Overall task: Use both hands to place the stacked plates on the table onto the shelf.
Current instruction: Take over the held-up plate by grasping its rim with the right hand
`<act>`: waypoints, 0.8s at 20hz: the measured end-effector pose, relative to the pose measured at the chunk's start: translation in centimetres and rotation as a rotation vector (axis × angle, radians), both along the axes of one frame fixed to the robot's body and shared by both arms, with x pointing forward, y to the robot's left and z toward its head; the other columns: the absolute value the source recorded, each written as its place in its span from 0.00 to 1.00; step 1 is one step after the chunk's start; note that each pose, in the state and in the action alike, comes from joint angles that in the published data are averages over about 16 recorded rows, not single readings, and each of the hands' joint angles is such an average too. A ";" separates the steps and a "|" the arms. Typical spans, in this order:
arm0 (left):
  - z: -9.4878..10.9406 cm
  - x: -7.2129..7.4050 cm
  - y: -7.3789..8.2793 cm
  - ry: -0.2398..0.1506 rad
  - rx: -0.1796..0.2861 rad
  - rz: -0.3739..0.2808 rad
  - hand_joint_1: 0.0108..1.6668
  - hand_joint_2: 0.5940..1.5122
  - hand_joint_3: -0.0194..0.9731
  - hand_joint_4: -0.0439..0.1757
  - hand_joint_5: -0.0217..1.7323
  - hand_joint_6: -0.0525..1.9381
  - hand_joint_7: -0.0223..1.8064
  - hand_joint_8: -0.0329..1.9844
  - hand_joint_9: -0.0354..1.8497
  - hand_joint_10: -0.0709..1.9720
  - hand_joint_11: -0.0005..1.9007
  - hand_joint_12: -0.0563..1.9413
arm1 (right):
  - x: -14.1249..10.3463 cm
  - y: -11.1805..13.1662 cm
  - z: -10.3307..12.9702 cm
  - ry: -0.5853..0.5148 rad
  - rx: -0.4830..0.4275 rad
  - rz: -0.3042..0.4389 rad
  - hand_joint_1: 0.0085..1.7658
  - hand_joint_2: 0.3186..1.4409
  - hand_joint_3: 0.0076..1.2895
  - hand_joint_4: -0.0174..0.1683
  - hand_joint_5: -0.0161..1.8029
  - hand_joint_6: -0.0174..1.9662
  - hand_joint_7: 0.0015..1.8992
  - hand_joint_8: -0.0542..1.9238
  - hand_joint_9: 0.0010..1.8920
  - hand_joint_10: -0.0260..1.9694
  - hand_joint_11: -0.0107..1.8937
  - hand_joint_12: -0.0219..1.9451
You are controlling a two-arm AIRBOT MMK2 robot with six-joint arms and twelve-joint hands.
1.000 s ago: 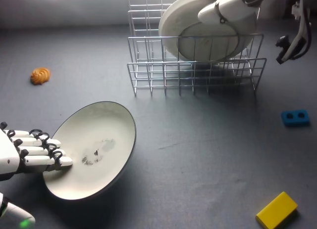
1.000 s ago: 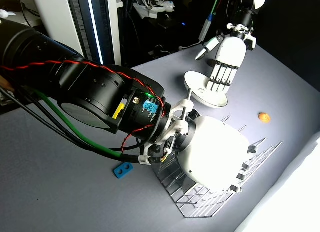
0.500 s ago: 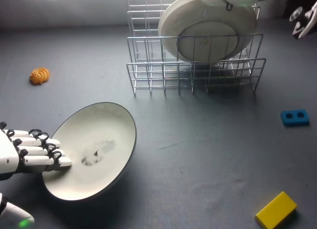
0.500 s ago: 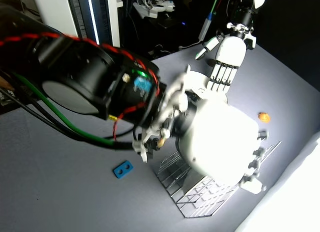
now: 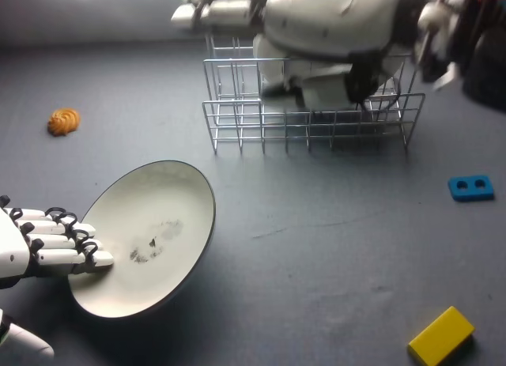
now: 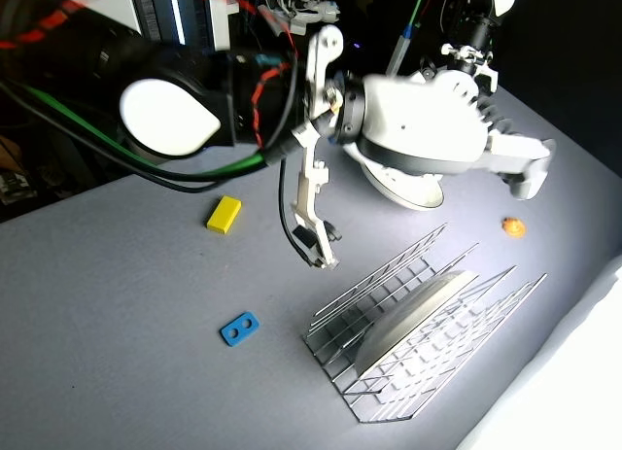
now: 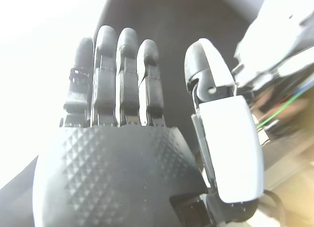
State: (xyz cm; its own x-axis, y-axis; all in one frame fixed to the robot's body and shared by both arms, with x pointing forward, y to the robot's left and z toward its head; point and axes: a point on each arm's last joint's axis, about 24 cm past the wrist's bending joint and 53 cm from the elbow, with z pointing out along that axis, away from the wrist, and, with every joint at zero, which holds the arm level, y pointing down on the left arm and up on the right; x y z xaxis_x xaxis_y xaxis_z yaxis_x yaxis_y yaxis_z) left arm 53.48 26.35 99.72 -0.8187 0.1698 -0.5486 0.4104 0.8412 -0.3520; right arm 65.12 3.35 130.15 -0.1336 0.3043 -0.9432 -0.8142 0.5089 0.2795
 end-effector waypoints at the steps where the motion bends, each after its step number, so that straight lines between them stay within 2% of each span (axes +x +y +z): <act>1: 0.0 0.0 0.0 0.000 0.000 0.001 0.00 0.58 0.03 0.20 0.02 0.02 0.02 0.01 0.01 0.02 0.02 0.04 | -0.6 0.8 -0.8 -0.005 -0.022 0.017 0.54 0.72 0.00 0.11 0.18 0.03 0.16 0.04 0.13 0.04 0.04 0.36; 6: 0.0 0.0 0.0 0.001 -0.002 0.007 0.00 0.58 0.03 0.20 0.02 0.02 0.02 0.01 0.01 0.02 0.02 0.04 | -2.8 4.4 -5.4 0.014 -0.131 0.088 0.60 0.63 0.00 0.12 0.08 0.02 0.05 0.04 0.04 0.02 0.01 0.16; 8: 0.0 0.0 0.0 0.002 -0.002 0.009 0.00 0.58 0.03 0.20 0.02 0.02 0.02 0.01 0.01 0.02 0.02 0.04 | -3.6 5.5 -7.0 0.029 -0.162 0.110 0.63 0.59 0.00 0.11 0.07 0.02 0.03 0.04 0.02 0.02 0.01 0.12; 12: -0.1 -0.1 0.1 0.006 -0.002 0.015 0.00 0.58 0.03 0.20 0.02 0.02 0.02 0.01 0.01 0.02 0.02 0.04 | -5.1 7.6 -9.9 0.051 -0.222 0.153 0.65 0.55 0.00 0.11 0.06 0.02 0.02 0.04 0.01 0.02 0.01 0.10; 16: -0.2 -0.1 0.1 0.009 -0.001 0.019 0.00 0.58 0.03 0.20 0.02 0.02 0.02 0.01 0.01 0.02 0.02 0.04 | -6.1 9.1 -12.3 0.065 -0.269 0.181 0.64 0.54 0.00 0.11 0.08 0.02 0.04 0.04 0.02 0.02 0.02 0.15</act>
State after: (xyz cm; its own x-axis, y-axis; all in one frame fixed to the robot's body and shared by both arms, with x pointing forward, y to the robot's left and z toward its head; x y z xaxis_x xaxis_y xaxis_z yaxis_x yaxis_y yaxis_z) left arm 53.36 26.49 99.55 -0.8269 0.1534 -0.5410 0.3908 0.8485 -0.3568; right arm 59.06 12.50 117.89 -0.2250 0.0109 -0.9743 -0.8829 0.4206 0.2086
